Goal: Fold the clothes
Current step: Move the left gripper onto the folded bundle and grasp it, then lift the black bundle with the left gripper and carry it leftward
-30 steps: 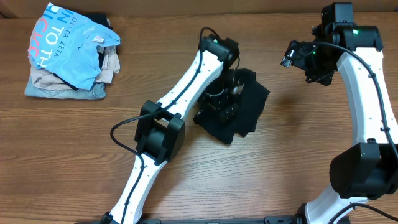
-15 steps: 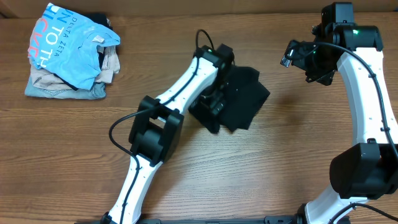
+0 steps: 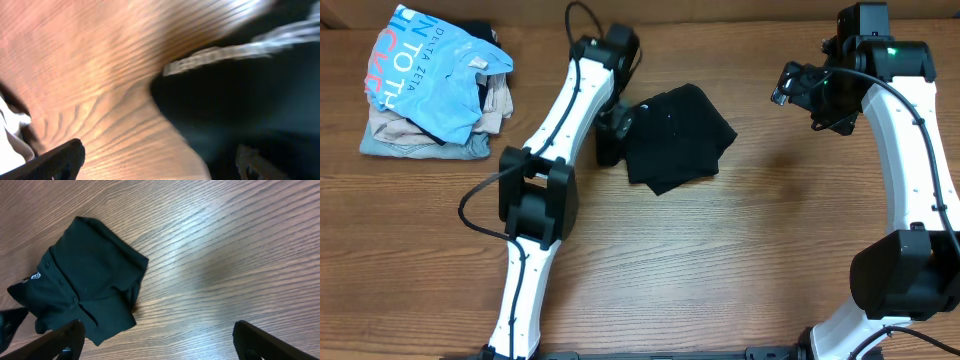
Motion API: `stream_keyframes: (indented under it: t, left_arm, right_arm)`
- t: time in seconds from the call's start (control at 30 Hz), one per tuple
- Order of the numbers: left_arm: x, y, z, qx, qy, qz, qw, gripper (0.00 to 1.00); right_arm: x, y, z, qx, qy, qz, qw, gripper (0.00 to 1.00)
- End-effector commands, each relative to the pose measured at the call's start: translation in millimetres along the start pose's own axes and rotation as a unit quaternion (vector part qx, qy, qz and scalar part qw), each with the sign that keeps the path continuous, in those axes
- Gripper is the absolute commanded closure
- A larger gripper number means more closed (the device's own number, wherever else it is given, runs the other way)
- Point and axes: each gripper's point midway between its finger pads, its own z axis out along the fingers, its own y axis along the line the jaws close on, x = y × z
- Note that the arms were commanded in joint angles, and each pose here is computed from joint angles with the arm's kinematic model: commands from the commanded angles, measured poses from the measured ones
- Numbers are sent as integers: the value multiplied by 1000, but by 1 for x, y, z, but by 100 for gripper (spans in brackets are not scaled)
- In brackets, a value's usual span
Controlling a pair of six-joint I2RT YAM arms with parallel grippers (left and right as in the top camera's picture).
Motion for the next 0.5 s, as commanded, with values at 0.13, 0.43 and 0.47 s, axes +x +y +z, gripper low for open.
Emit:
stream_keyframes:
  t: [0.13, 0.43, 0.47]
  left_arm:
    - [-9, -131, -62, 159, -71, 259, 950, 0]
    - [1, -183, -12, 129, -54, 334, 932, 0]
    - [0, -185, -6, 119, -55, 337, 932, 0]
  right_arm:
    - [-6, 4, -10, -7, -16, -6, 1000, 2]
    - [-6, 3, -10, -6, -16, -6, 1000, 1]
    - [-5, 3, -10, -5, -15, -6, 1000, 1]
